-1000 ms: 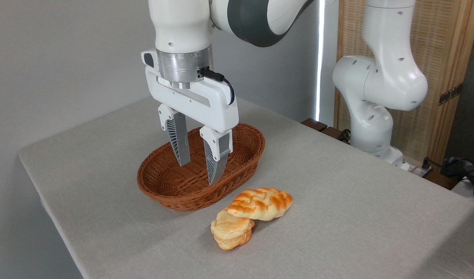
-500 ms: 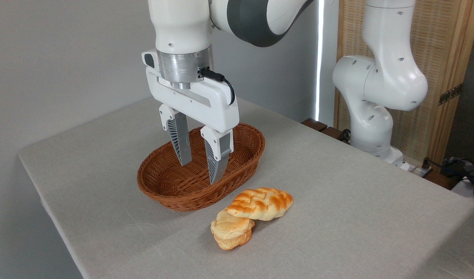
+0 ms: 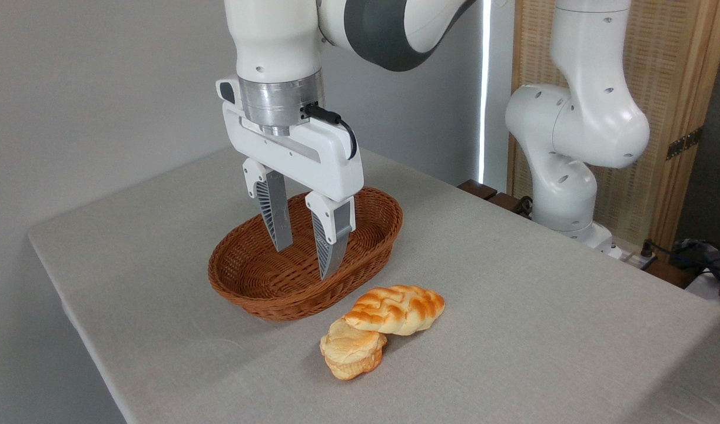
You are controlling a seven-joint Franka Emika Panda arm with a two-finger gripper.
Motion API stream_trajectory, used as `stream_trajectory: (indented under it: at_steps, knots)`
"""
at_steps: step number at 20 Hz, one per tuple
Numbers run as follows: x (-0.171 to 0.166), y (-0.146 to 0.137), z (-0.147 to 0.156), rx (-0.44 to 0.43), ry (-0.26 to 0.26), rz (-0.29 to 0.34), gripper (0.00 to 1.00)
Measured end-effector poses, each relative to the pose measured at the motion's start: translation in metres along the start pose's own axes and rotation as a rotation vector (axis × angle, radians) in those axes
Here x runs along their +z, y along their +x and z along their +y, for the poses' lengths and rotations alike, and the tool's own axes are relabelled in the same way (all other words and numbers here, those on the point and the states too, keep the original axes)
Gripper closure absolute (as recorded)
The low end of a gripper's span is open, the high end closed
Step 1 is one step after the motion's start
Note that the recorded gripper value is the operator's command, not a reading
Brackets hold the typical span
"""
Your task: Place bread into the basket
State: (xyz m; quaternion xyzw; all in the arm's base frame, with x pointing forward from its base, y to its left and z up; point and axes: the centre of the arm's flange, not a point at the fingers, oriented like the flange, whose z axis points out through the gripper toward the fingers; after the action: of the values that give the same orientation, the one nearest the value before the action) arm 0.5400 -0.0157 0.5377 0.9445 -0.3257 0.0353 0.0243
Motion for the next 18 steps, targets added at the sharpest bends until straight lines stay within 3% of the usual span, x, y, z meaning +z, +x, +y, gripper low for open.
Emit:
stream_trajectory:
  at_steps: [11,18]
  knots:
    - [0.001,-0.002,0.002,0.018,-0.010,-0.013,0.00]
    - [0.027,-0.025,0.015,0.077,-0.040,-0.051,0.00]
